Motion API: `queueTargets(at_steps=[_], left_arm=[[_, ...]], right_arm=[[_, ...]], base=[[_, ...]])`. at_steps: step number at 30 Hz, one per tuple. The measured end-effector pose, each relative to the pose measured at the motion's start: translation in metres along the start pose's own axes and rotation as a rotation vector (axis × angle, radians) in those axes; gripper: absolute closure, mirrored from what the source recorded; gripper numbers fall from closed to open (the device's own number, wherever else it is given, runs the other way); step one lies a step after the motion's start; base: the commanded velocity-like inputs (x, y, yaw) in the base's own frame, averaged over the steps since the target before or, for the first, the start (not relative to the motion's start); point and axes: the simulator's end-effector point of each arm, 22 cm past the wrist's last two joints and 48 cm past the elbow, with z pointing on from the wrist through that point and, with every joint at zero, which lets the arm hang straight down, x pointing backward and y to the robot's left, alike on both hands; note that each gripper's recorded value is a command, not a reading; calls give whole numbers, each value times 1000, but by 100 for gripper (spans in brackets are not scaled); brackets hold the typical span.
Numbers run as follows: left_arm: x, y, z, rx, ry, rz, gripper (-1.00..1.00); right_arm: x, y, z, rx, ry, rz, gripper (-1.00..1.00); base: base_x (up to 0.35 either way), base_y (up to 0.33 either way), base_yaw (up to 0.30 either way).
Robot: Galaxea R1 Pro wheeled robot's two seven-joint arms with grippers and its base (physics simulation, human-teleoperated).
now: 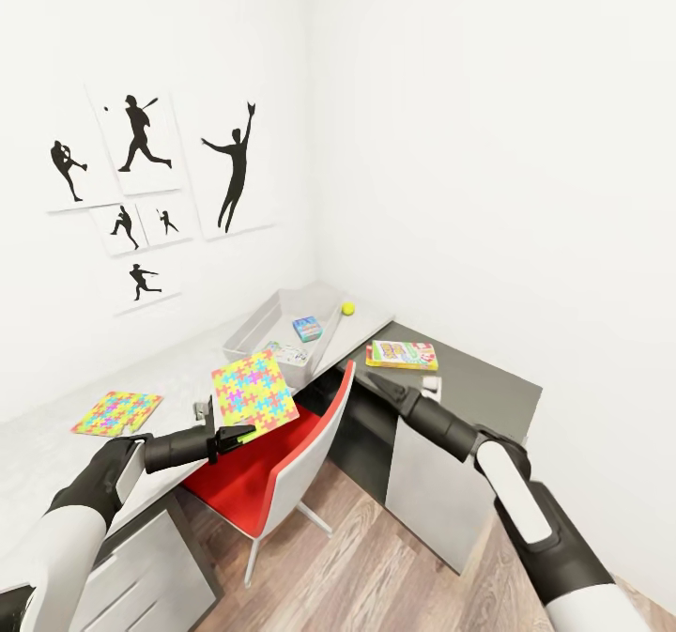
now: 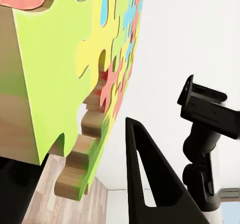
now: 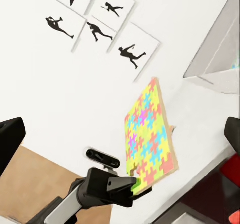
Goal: Put all the toys in the child's room - the three board games (two on the bed and one on the table), the two jigsaw puzzles on the table, and the tennis ball on the table - inside the toy box on the table in the child's room.
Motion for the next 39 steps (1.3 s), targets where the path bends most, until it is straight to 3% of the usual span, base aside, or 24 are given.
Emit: queueTargets(at_steps=[25,39], left_arm=[[-1,-1,0,3,-2,8,100],[0,-1,0,3,-2,8,100]], right_arm=[[1,-6,-3,15,-15,17,-100],[3,-6,-2,17,-12,19,-100]], base=[[4,0,0],[264,0,0]])
